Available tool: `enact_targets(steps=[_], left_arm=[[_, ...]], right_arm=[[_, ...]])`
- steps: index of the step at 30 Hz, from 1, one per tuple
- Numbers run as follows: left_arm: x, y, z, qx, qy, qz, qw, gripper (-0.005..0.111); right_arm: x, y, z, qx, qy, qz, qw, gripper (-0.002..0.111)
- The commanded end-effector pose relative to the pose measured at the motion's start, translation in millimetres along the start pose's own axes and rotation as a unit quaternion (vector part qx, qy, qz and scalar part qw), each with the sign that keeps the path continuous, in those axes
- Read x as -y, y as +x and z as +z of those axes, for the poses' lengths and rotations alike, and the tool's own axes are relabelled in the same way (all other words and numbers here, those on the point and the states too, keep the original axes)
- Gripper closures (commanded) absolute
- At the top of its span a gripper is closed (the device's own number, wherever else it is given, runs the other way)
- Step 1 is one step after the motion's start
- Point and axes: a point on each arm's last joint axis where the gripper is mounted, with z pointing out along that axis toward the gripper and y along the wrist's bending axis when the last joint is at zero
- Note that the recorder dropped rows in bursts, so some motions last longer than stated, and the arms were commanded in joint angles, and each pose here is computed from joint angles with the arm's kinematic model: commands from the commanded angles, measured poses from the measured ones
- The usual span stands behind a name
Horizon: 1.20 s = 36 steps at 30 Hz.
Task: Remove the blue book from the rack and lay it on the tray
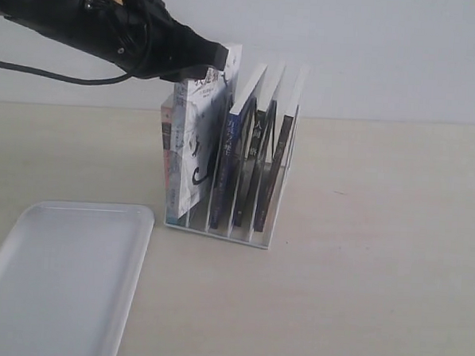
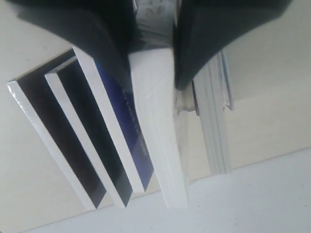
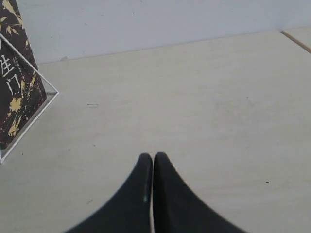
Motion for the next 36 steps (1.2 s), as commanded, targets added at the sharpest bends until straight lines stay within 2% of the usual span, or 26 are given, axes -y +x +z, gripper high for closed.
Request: enact_targets(steps=[1, 6, 10, 36], left_arm=[[2.8, -7.2, 1.0, 0.032, 0.003, 0.002, 0.999, 0.102], [1.9, 2.0, 11.0, -0.001, 0.002, -0.001, 1.0, 0.102], [1.1, 4.4, 17.0, -0.002, 0.001, -0.001, 1.0, 0.102], [-8.0, 28.1, 29.6, 0.109, -0.018, -0.009, 0.994, 0.102]], right_arm=[[0.0, -1.0, -0.5, 0.006, 0.0, -0.004, 1.0, 0.108], [-0.2, -1.9, -0.5, 0.011, -0.001, -0.004, 1.0, 0.108], [-0.1, -1.7, -0.5, 0.01, 0.0, -0.004, 1.0, 0.108], [-0.1, -1.7, -0.5, 0.01, 0.0, -0.004, 1.0, 0.108]])
